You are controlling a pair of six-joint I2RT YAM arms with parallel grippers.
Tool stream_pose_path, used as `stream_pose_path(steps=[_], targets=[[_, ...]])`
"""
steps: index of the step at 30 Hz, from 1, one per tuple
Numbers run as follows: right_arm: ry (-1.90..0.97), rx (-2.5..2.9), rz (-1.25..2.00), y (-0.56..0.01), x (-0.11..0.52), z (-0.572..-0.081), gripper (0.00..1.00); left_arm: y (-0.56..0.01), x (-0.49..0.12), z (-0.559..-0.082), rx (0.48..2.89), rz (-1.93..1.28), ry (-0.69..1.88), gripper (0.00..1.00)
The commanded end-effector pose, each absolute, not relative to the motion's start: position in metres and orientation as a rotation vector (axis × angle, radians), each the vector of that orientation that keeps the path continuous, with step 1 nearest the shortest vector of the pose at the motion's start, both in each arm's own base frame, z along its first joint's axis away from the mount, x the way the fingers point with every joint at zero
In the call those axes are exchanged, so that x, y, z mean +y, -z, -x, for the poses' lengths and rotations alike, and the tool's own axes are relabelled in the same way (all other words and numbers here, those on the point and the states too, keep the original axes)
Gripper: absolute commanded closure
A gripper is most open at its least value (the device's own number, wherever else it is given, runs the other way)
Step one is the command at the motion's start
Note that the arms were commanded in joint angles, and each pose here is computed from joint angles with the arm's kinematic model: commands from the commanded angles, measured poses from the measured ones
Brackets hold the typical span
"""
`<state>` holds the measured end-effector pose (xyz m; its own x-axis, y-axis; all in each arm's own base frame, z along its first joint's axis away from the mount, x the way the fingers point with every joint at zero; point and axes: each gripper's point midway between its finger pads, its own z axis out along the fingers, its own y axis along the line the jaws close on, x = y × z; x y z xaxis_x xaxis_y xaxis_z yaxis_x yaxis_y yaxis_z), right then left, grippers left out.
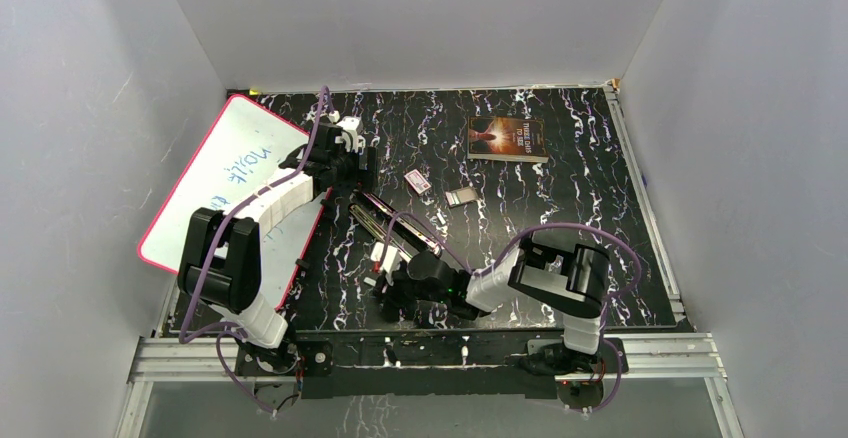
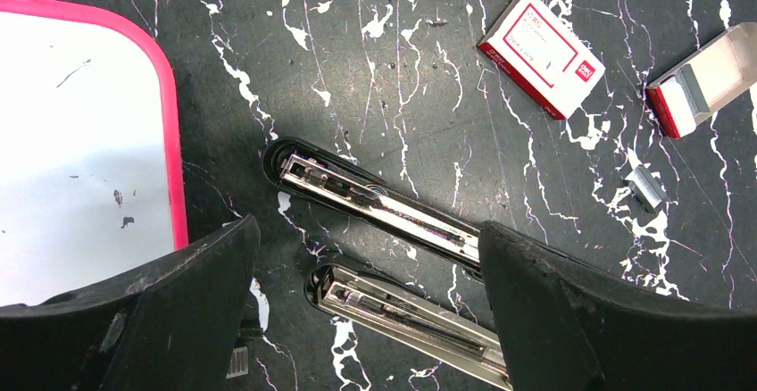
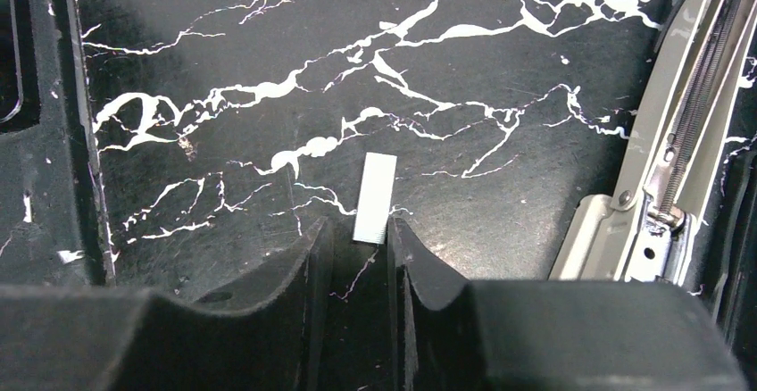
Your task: Load the staples into the stapler
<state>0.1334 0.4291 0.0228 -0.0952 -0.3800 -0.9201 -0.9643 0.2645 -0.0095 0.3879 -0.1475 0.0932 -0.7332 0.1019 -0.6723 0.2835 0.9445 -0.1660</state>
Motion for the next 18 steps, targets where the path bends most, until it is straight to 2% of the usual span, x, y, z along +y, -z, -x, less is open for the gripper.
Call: stream_pose_path(steps=[1,10,14,15,18], targets=[[-0.651,1.848,1.422,0.0473,0.3790,-0.1209,0.67,-0.1227,-0.1457,-0.3912,2.315,-0.275,0.335,0.08],[-0.617,1.863,1.398,0.0492,0.3786,-0.1262,0.79,-0.1231,-0.1458,-0.3912,2.314,-0.276,0.335,0.08],[-0.598,1.878,1.388,0.0513,0.3787,-0.1291,0.80,-0.1240,-0.1461,-0.3912,2.312,-0.277,0.337,0.08],[-0.598,1.878,1.388,0.0511,0.3795,-0.1295,0.79,-0.1240,-0.1460,-0.3911,2.312,-0.277,0.337,0.08],[-0.594,1.882,1.395,0.0524,0.3804,-0.1295,0.63,-0.1239,-0.1458,-0.3911,2.312,-0.276,0.336,0.08]])
